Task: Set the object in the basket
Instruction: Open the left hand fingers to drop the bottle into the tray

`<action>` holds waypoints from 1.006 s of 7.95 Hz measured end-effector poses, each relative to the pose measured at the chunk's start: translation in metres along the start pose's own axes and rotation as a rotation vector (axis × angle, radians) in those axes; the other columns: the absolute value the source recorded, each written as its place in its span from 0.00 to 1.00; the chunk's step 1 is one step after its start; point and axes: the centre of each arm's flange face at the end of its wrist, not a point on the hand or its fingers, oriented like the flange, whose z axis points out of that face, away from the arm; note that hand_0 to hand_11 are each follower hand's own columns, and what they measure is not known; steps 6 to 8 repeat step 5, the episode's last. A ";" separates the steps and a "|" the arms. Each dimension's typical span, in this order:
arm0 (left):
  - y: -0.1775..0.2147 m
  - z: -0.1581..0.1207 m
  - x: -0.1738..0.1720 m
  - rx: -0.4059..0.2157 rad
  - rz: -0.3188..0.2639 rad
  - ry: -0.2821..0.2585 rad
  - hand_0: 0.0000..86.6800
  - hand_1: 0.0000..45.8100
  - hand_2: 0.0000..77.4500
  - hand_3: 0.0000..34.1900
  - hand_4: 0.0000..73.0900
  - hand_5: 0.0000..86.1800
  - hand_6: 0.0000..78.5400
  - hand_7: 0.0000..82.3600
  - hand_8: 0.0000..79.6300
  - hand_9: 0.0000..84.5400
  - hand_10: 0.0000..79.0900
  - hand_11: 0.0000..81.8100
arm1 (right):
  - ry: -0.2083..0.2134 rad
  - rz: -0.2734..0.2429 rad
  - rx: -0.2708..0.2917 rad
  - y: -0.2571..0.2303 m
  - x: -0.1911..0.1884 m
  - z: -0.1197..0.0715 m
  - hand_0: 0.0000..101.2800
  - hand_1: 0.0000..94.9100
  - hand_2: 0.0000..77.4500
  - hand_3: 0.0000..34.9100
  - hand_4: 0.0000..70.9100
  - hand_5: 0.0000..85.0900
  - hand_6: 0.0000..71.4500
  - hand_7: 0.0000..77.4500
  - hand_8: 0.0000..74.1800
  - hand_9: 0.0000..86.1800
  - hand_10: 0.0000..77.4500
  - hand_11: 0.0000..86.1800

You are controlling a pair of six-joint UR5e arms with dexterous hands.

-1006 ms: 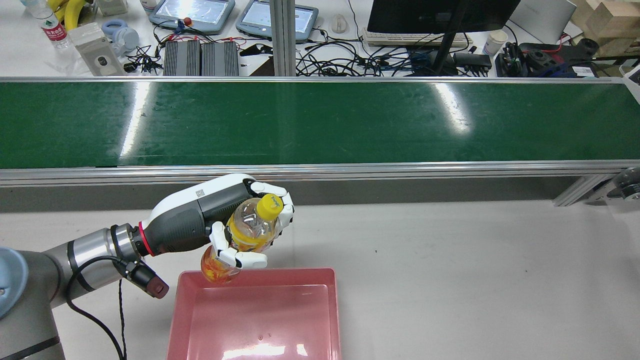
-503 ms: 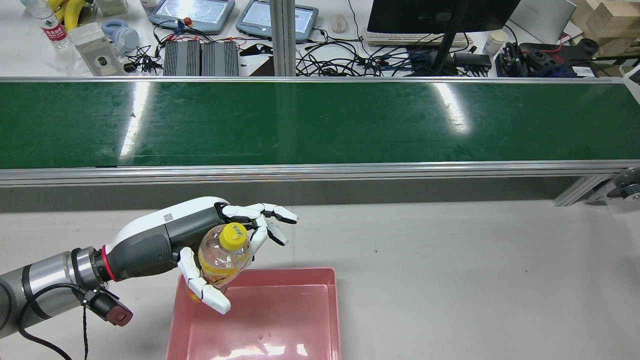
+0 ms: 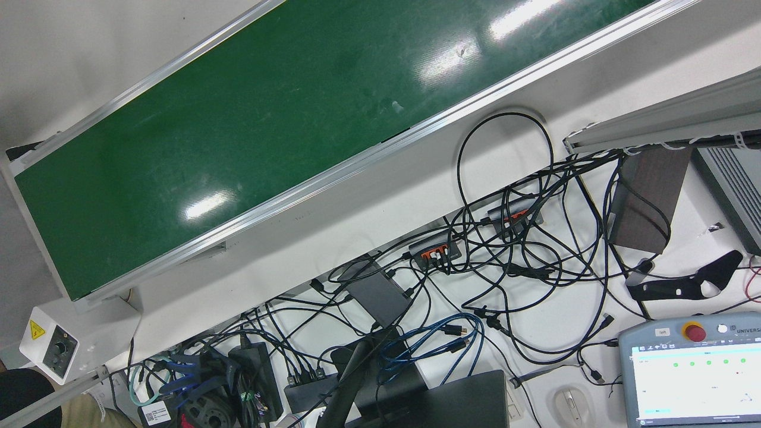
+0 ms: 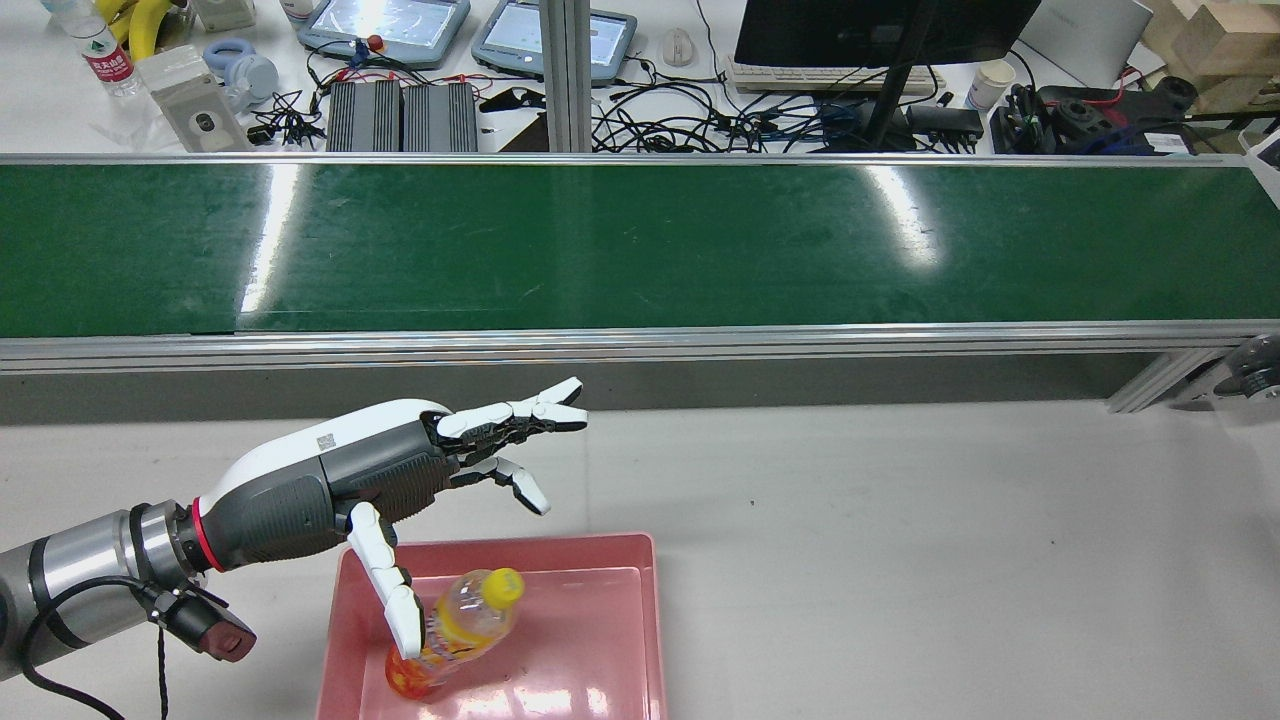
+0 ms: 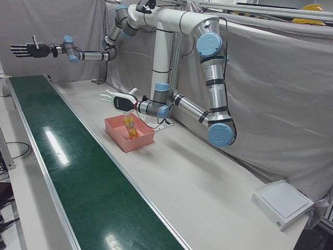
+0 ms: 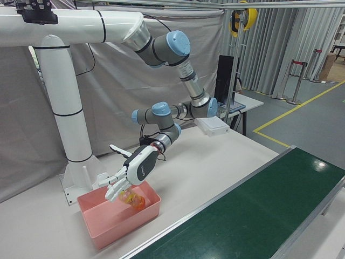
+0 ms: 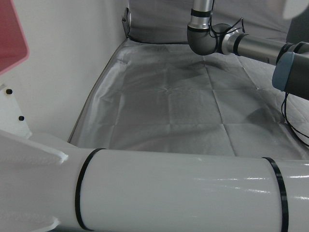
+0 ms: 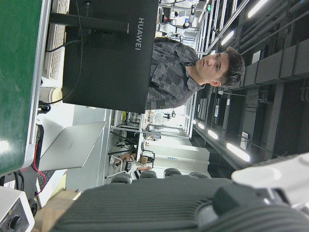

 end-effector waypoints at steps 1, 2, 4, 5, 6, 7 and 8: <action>0.002 0.001 -0.003 -0.005 0.002 -0.005 0.69 0.30 0.00 0.00 0.13 0.05 0.01 0.01 0.01 0.02 0.20 0.45 | 0.000 0.000 0.000 0.000 0.000 0.000 0.00 0.00 0.01 0.00 0.00 0.00 0.00 0.01 0.00 0.00 0.00 0.00; 0.004 0.002 -0.007 -0.009 0.002 -0.011 0.69 0.31 0.00 0.01 0.13 0.07 0.01 0.01 0.01 0.01 0.05 0.07 | 0.000 0.000 0.000 0.000 0.000 0.000 0.00 0.00 0.01 0.00 0.00 0.00 0.00 0.01 0.00 0.00 0.00 0.00; 0.005 0.003 -0.010 -0.012 0.001 -0.016 0.70 0.26 0.00 0.03 0.12 0.10 0.01 0.01 0.01 0.01 0.05 0.09 | 0.000 0.000 0.000 0.000 0.000 0.000 0.00 0.00 0.01 0.00 0.00 0.00 0.00 0.01 0.00 0.00 0.00 0.00; 0.005 0.004 -0.011 -0.012 0.001 -0.018 0.70 0.26 0.00 0.03 0.12 0.10 0.01 0.01 0.01 0.01 0.05 0.09 | 0.000 0.000 0.000 0.000 0.000 0.000 0.00 0.00 0.01 0.00 0.00 0.00 0.00 0.01 0.00 0.00 0.00 0.00; 0.005 0.004 -0.011 -0.012 0.001 -0.018 0.70 0.26 0.00 0.03 0.12 0.10 0.01 0.01 0.01 0.01 0.05 0.09 | 0.000 0.000 0.000 0.000 0.000 0.000 0.00 0.00 0.01 0.00 0.00 0.00 0.00 0.01 0.00 0.00 0.00 0.00; 0.005 0.004 -0.011 -0.012 0.001 -0.018 0.70 0.26 0.00 0.03 0.12 0.10 0.01 0.01 0.01 0.01 0.05 0.09 | 0.000 0.000 0.000 0.000 0.000 0.000 0.00 0.00 0.01 0.00 0.00 0.00 0.00 0.01 0.00 0.00 0.00 0.00; 0.005 0.004 -0.011 -0.012 0.001 -0.018 0.70 0.26 0.00 0.03 0.12 0.10 0.01 0.01 0.01 0.01 0.05 0.09 | 0.000 0.000 0.000 0.000 0.000 0.000 0.00 0.00 0.01 0.00 0.00 0.00 0.00 0.01 0.00 0.00 0.00 0.00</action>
